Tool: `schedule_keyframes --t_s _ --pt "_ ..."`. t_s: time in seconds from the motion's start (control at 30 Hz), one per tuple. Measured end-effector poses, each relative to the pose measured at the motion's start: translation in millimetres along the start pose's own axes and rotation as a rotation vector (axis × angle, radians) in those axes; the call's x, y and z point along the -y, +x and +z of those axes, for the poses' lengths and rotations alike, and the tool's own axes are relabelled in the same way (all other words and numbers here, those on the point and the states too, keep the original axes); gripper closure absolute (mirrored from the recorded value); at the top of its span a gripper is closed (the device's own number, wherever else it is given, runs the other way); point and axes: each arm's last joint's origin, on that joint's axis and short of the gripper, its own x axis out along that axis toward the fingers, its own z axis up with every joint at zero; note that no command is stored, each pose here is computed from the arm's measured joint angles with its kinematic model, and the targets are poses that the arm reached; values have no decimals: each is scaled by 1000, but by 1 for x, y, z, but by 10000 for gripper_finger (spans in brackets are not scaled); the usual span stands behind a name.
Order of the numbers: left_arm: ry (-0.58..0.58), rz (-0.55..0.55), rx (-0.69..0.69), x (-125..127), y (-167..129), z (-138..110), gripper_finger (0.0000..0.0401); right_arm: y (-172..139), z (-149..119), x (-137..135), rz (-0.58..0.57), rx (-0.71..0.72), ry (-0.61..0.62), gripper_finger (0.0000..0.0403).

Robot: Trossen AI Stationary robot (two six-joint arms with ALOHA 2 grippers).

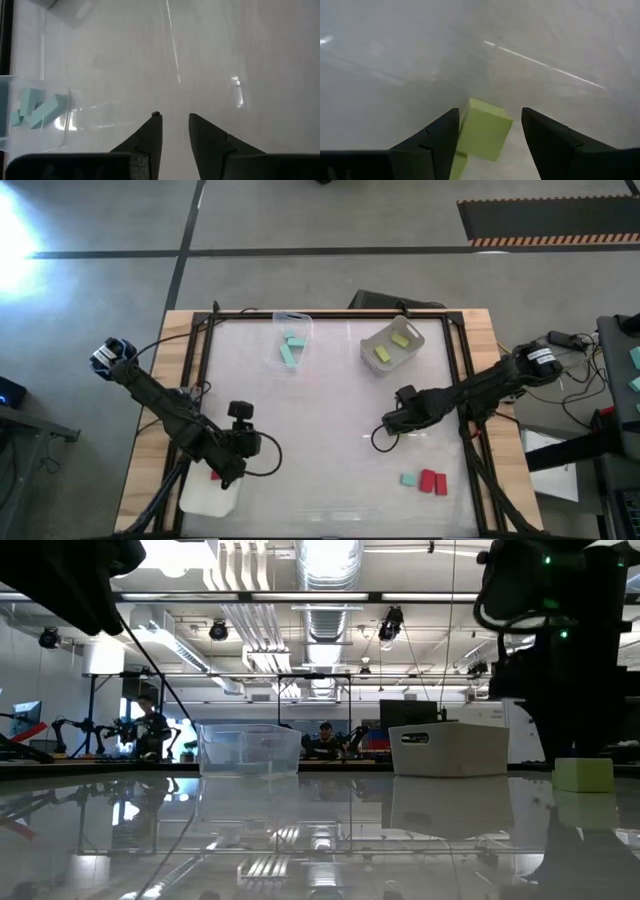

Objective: Sort & place blocks by color
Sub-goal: Put the green block into the gray bin

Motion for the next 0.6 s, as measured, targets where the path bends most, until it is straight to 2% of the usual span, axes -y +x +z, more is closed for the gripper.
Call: schedule_keyframes --t_s 0.23,0.5,0.6 --pt "-4 23 6 3 6 0 322 16 -3 -5 -67 -13 -22 204" --pt "-11 19 15 7 10 3 322 14 -2 -6 -50 -9 -30 278" --pt "-8 21 10 8 12 3 322 14 -2 -6 -50 -9 -35 282"
